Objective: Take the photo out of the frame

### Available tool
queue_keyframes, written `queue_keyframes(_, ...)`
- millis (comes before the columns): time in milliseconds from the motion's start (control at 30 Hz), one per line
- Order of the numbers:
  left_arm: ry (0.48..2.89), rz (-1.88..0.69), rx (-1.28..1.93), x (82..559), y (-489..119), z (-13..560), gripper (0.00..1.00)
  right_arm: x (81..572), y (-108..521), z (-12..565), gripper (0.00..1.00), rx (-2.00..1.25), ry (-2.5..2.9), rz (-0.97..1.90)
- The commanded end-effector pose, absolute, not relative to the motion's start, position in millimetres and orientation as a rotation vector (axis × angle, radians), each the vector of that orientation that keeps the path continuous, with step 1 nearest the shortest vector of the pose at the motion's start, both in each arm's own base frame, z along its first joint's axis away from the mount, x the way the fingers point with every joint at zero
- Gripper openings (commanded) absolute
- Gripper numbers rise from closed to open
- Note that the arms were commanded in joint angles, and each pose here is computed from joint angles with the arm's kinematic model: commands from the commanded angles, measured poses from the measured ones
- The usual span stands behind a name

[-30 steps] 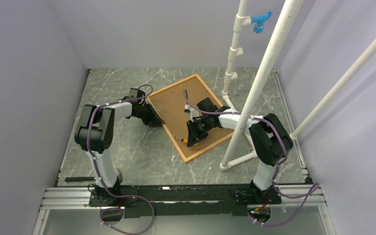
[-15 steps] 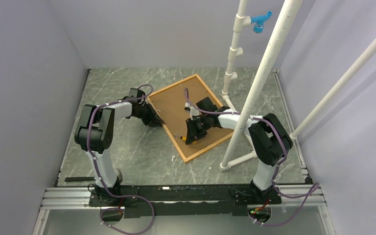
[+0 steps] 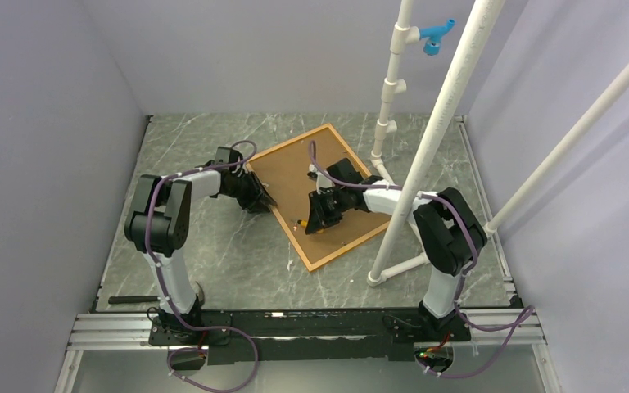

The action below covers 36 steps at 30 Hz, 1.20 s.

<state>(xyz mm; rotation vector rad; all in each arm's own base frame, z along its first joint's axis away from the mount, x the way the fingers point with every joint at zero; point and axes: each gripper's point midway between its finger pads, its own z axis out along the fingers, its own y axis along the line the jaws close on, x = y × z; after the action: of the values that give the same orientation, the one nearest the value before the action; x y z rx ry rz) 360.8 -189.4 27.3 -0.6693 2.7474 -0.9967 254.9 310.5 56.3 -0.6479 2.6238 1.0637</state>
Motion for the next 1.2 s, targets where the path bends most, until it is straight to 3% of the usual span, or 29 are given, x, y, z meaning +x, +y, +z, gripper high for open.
queue_keyframes(0,2.618,-1.019,-0.525,383.2,-182.5,65.2,0.45,279.7,336.9,77.9,0.00,-0.685,2.510,1.151)
queue_keyframes(167,2.544,-0.936,-0.474,405.4,-160.5,86.9,0.55,302.5,350.6,80.0,0.00,-0.666,2.496,1.167)
queue_keyframes(433,2.519,-0.885,-0.459,433.6,-136.4,91.2,0.58,327.7,364.1,82.5,0.00,-0.603,2.491,1.184)
queue_keyframes(700,2.508,-0.882,-0.439,443.2,-130.7,94.3,0.58,342.2,349.3,89.0,0.00,-0.575,2.443,1.263)
queue_keyframes(1167,2.580,-0.868,-0.633,463.9,-114.6,69.7,0.56,379.6,380.3,82.1,0.00,-0.546,2.436,1.360)
